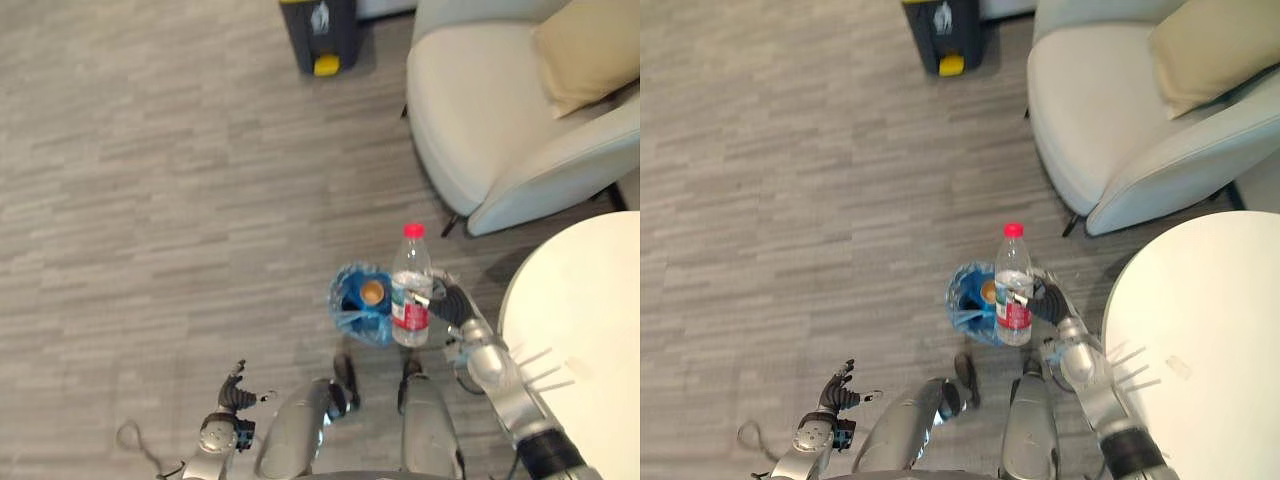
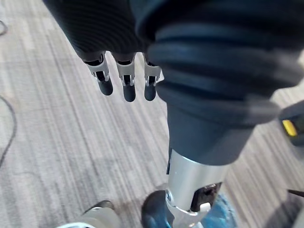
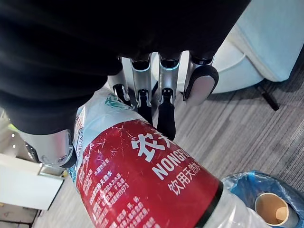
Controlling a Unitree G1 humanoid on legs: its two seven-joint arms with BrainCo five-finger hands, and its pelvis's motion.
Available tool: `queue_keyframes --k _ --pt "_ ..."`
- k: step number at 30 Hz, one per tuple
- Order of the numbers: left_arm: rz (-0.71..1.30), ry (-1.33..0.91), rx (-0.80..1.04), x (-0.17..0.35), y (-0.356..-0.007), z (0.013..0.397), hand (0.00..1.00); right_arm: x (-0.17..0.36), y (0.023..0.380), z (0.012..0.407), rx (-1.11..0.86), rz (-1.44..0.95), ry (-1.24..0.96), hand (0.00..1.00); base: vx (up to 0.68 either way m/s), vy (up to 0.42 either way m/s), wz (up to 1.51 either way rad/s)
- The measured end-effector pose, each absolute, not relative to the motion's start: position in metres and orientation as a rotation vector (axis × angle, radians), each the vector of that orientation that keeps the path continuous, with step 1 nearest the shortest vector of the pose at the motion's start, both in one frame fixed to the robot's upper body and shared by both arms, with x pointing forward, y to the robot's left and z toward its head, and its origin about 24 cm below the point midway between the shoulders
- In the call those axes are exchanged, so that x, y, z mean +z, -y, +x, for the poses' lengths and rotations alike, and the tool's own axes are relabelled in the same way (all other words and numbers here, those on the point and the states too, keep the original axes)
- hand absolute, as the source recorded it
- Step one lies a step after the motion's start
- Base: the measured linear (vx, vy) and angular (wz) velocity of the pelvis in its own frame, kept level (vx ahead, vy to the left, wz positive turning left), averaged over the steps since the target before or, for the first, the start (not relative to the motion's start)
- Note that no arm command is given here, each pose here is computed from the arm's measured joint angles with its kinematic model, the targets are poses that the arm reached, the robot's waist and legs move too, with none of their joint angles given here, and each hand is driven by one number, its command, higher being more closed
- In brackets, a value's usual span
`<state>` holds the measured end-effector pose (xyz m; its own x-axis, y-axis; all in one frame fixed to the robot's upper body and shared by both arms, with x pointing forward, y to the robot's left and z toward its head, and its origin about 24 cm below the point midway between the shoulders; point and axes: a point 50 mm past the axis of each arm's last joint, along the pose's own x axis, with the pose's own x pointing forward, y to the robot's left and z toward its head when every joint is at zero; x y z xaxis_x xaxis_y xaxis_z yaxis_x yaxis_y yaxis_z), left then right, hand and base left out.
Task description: Gather rubbish on tea table into small bin, then transfer packed bag to large trash can.
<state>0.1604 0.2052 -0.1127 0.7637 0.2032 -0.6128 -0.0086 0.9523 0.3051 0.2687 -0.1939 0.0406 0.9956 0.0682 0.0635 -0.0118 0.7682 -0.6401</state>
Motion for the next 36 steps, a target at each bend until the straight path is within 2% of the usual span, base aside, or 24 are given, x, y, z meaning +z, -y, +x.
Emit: queue_keyframes --k 6,10,15,18,26,34,35,36 --pt "0.229 -0.683 0.161 -0.113 -0.195 0.167 0.00 0.053 0.178 0.289 0.074 -0.760 0.156 1.00 -0.01 -0.153 0.16" --pt "0.165 -0.580 0.230 -0.094 -0.195 0.203 0.00 0.079 0.156 0.308 0.051 -0.761 0.273 1.00 -0.18 -0.125 0.08" --pt "0.034 -0.348 0.301 -0.045 -0.187 0.262 0.00 0.127 0.149 0.330 -0.098 -0.707 0.413 1.00 -0.22 -0.011 0.20" --pt "-0.030 -0.223 0.327 -0.016 -0.185 0.284 0.00 0.157 0.152 0.339 -0.194 -0.687 0.501 1.00 -0.14 0.010 0.10" --pt "-0.107 -0.073 0.376 0.014 -0.190 0.293 0.00 0.235 0.176 0.349 -0.403 -0.744 0.711 1.00 -0.10 0.022 0.04" --pt "-0.112 -0.079 0.371 0.013 -0.189 0.292 0.00 0.246 0.181 0.357 -0.425 -0.777 0.712 1.00 -0.05 0.013 0.10" --pt "-0.112 -0.080 0.369 0.013 -0.189 0.293 0.00 0.244 0.181 0.359 -0.419 -0.783 0.703 0.00 -0.03 0.035 -0.04" --pt "-0.111 -0.081 0.368 0.013 -0.188 0.292 0.00 0.244 0.181 0.360 -0.419 -0.784 0.697 0.00 -0.03 0.035 -0.02"
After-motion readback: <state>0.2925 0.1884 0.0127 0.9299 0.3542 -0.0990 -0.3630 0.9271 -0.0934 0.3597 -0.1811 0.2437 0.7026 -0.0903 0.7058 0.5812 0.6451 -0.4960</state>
